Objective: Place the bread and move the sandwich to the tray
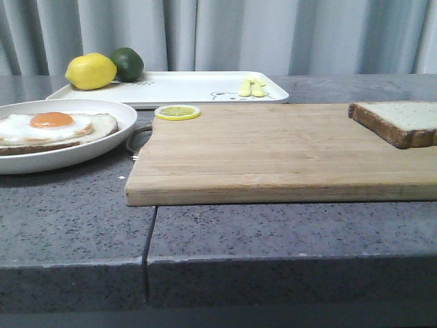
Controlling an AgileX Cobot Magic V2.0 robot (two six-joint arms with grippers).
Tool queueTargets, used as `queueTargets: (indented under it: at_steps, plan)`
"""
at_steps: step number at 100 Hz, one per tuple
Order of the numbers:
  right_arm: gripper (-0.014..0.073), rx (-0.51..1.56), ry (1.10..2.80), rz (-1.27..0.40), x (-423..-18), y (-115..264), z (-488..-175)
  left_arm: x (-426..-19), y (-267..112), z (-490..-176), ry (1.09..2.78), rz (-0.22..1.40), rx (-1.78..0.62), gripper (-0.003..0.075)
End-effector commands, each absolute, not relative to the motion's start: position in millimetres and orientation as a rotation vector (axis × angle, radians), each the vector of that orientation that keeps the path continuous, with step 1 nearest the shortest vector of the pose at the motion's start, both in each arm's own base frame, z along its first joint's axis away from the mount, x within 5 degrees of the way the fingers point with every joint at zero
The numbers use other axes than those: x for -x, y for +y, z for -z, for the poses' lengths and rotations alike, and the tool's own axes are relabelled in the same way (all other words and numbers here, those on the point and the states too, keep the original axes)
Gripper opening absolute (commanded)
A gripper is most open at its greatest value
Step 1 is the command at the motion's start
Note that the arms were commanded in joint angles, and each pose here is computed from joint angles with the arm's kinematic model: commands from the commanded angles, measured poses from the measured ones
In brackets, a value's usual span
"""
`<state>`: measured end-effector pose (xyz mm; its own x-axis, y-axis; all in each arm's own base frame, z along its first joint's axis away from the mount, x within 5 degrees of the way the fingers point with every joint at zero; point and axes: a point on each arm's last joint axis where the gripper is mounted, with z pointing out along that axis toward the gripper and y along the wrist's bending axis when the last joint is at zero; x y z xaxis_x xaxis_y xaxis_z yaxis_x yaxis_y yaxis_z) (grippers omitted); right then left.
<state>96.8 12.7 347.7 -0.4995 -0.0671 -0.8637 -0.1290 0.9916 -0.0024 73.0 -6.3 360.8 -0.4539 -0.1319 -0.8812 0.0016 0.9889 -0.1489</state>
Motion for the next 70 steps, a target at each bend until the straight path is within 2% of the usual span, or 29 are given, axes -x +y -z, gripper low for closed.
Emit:
queueTargets:
  at_steps: [1,33,38,44,55,60,64,70]
  plan:
    - [-0.0116,0.129,2.012,-0.078,-100.8,12.9,-362.8,-74.7,-8.9,-374.7,1.969,0.204,0.097,-0.0019]
    - [-0.0113,0.128,2.017,-0.08,-100.6,13.0,-362.4,-74.7,-9.3,-374.6,1.971,0.21,0.098,0.0001]
    - [-0.0091,0.128,2.018,-0.083,-100.5,13.1,-362.4,-74.6,-9.7,-374.7,1.97,0.218,0.099,0.0048]
    - [-0.0035,0.127,2.018,-0.084,-100.5,13.2,-362.4,-74.6,-10.5,-374.9,1.968,0.231,0.102,0.0149]
    - [0.0146,0.127,2.018,-0.086,-100.5,13.3,-362.4,-74.6,-10.5,-374.9,1.968,0.232,0.102,0.039]
    - [0.0229,0.127,2.017,-0.086,-100.6,13.3,-362.4,-74.6,-10.5,-374.9,1.968,0.232,0.102,0.047]
    - [0.0291,0.127,2.015,-0.086,-100.6,13.3,-362.6,-74.6,-10.5,-374.9,1.968,0.232,0.102,0.051]
    - [0.0353,0.126,2.007,-0.086,-100.9,13.3,-363.2,-74.7,-10.4,-375.1,1.965,0.232,0.102,0.0518]
